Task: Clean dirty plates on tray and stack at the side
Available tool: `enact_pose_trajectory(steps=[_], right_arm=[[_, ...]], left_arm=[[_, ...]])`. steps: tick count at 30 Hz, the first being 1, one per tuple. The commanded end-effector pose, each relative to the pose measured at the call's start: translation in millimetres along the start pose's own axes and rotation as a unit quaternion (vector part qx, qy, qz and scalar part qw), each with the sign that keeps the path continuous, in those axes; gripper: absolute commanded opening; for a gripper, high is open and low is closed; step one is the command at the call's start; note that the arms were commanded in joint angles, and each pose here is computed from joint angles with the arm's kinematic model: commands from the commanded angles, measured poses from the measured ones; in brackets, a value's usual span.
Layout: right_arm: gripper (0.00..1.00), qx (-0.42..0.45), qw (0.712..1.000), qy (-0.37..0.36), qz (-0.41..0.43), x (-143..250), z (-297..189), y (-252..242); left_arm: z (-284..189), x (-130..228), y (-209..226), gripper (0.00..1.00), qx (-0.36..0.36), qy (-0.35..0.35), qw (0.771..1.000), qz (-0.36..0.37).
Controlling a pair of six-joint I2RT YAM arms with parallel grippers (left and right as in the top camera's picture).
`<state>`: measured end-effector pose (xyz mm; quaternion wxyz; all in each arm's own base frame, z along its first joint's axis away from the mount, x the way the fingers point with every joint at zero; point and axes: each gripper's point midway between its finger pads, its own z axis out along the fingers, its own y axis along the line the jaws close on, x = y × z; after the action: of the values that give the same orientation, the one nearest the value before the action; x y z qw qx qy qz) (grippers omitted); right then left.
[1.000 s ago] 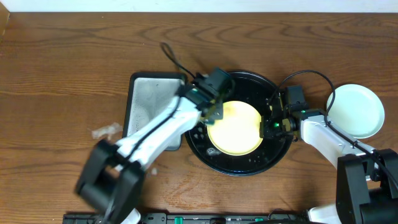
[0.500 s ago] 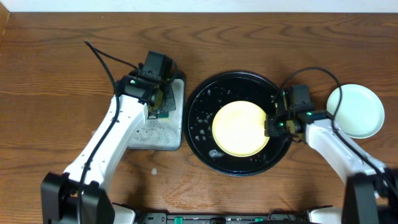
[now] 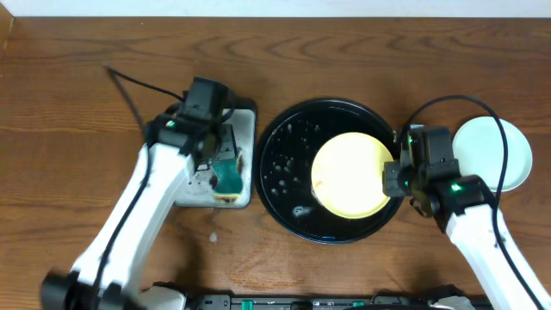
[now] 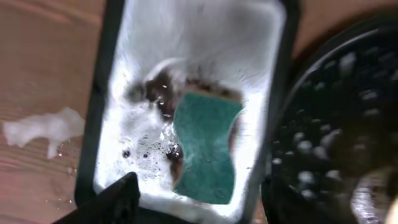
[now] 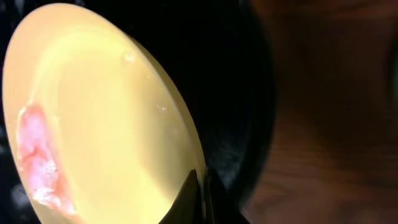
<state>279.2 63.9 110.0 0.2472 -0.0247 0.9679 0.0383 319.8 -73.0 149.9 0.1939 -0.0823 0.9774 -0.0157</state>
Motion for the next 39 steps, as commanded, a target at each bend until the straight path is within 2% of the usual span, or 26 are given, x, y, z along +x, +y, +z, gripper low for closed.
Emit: enact_pose_trajectory(steps=[1, 4, 10, 13, 16, 25, 39], right_arm=[[0.01, 0.069, 0.995, -0.050, -0.050, -23, -27, -8], [0.01, 0.109, 0.989, -0.061, -0.082, -31, -44, -7], [0.01, 0.135, 0.977, -0.106, -0.125, -56, -76, 9], [0.01, 0.165, 0.965, -0.128, -0.160, -66, -88, 13], [0.01, 0.208, 0.943, -0.151, -0.211, -71, -101, 21], [0.01, 0.227, 0.917, -0.154, -0.290, -64, -96, 54], [0.01, 0.267, 0.890, -0.156, -0.336, -65, -95, 63]], left_arm=[[-39, -17, 0, 0.67, 0.022, -0.060, 0.998, -0.004], [-61, -18, 2, 0.70, 0.035, -0.088, 0.995, -0.008], [-89, -13, 7, 0.76, 0.048, -0.117, 0.992, -0.011], [-90, -10, 9, 0.81, 0.047, -0.115, 0.992, -0.011], [-88, -10, 9, 0.82, 0.045, -0.111, 0.993, -0.010], [-87, -10, 8, 0.82, 0.044, -0.110, 0.993, -0.010], [-87, -10, 9, 0.82, 0.044, -0.110, 0.993, -0.010]])
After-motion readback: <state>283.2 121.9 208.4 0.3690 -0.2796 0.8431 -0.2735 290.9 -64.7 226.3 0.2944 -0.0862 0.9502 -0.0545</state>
